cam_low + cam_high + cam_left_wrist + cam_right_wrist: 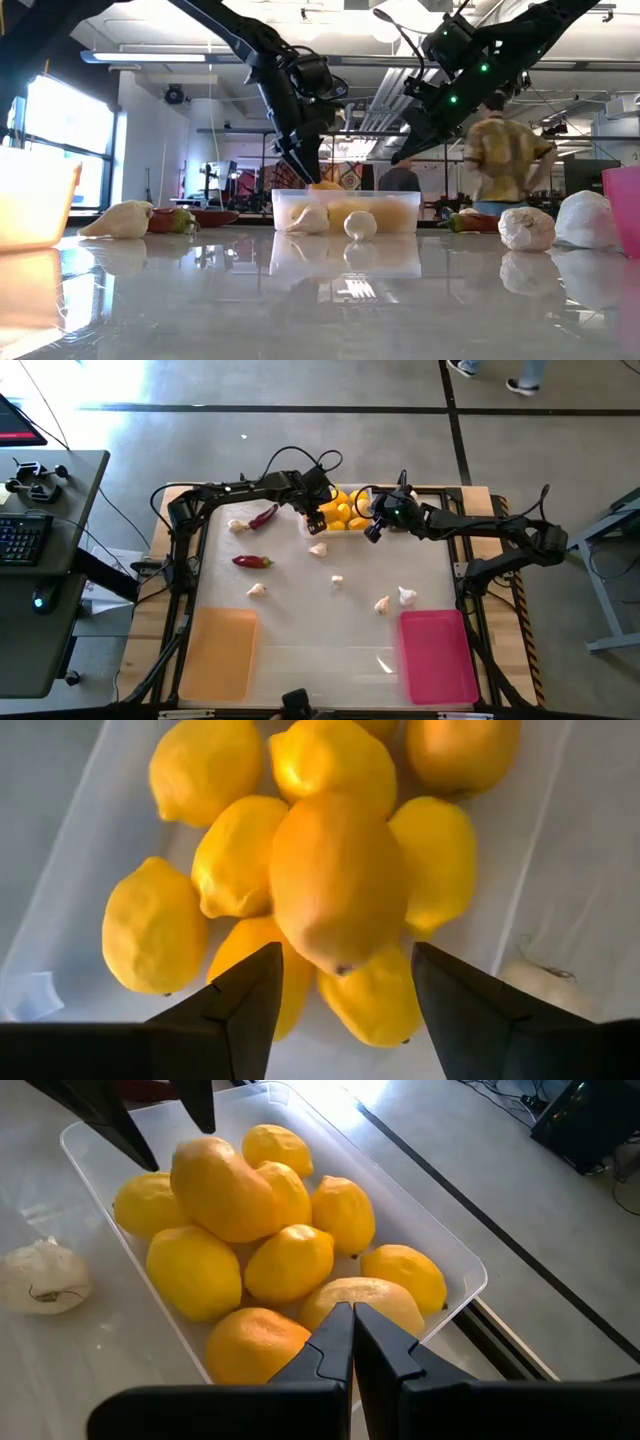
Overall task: Sort produce into baskets
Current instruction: Put the top right garlic into the pink bin
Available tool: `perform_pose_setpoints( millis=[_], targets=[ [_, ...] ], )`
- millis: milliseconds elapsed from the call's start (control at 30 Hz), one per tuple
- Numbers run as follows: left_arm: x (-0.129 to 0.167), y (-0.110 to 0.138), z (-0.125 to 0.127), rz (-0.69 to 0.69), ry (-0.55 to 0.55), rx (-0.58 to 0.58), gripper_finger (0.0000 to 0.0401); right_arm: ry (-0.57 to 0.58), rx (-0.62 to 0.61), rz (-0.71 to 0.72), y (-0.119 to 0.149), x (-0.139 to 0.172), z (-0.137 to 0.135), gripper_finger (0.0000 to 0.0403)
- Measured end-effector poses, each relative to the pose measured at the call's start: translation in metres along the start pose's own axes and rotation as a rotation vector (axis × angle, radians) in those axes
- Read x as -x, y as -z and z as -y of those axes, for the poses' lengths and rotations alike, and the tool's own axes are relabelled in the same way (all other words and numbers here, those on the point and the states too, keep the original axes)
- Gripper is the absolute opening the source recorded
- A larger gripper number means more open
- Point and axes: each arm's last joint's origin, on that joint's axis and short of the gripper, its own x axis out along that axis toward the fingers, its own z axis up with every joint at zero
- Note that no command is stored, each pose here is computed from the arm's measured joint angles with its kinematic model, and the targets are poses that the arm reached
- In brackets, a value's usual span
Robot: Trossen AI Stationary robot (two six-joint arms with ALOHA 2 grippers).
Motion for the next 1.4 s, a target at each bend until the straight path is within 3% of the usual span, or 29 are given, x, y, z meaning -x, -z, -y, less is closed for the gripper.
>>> perform_pose_setpoints(
  millis=[267,633,900,1100,1267,1400],
  targets=[
    [-0.009,0.002,0.0,0.05,-0.032,-0.029,0.0194,0.0,-0.001,-0.004,0.0,0.0,0.0,0.0],
    [-0.028,0.0,0.01,0.277,-0.059,-0.099,0.0079,0.0,-0.001,-0.003,0.0,0.0,0.0,0.0],
    [-0.035,0.01,-0.006,0.272,-0.073,-0.056,0.001,0.0,-0.007,-0.003,0.0,0.0,0.0,0.0],
    [-0.039,0.018,-0.005,0.273,-0.082,-0.054,0.0004,0.0,-0.009,-0.003,0.0,0.0,0.0,0.0],
    [-0.025,0.006,0.008,0.377,-0.078,-0.1,0.0005,0.0,-0.009,-0.001,0.0,0.0,0.0,0.0],
    [-0.013,-0.004,0.018,0.476,-0.015,-0.144,0.0005,-0.004,0.003,0.008,-0.001,0.001,-0.002,0.0]
  ],
)
